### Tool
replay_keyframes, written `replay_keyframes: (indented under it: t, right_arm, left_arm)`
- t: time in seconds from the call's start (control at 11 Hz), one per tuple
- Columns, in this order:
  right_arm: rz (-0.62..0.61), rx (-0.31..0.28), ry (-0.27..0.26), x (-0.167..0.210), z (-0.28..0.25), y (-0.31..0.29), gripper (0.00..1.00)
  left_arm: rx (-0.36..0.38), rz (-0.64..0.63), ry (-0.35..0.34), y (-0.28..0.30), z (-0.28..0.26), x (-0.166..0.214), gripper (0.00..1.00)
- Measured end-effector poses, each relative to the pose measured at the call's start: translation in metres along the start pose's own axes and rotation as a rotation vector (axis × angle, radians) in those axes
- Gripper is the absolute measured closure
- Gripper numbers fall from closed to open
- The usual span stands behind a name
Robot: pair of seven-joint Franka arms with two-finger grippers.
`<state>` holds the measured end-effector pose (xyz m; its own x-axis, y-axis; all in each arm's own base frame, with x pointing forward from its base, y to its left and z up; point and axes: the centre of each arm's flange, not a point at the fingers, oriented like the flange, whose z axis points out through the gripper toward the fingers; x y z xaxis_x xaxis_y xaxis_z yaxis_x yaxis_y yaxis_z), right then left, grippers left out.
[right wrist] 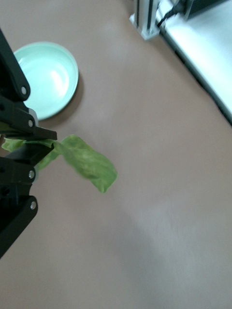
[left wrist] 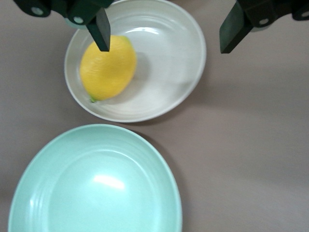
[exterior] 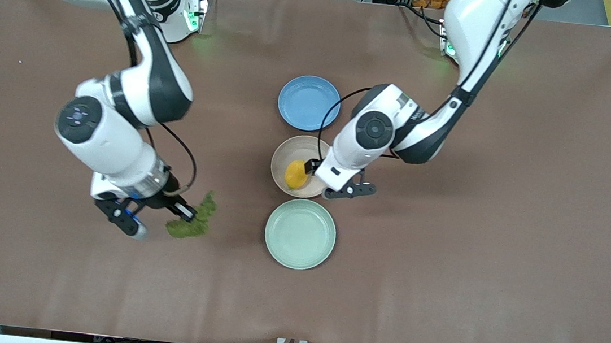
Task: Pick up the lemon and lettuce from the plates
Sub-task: 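Lift the lettuce with the right gripper while the left gripper lowers to the lemon, then close the left gripper on the lemon while the right gripper carries the lettuce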
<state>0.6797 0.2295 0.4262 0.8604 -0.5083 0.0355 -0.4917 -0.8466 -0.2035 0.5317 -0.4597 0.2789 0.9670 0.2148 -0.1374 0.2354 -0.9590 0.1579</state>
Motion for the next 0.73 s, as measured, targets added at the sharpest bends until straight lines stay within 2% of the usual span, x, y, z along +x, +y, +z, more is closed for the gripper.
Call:
replay_keyframes:
  t: [0.18, 0.27, 0.73]
  right_arm:
    - [-0.071, -0.062, -0.056, 0.012, -0.018, 0.037, 0.93]
    - [-0.108, -0.072, -0.081, 0.019, -0.023, 0.058, 0.93]
    - [-0.181, -0.108, -0.121, 0.039, -0.034, 0.138, 0.93]
  left_arm:
    - [0.009, -0.001, 0.008, 0.015, 0.023, -0.012, 0.0]
    - [0.017, 0.004, 0.022, 0.02, 0.033, -0.017, 0.0]
    - [-0.028, 0.009, 0.082, 0.038, 0.054, -0.026, 0.0]
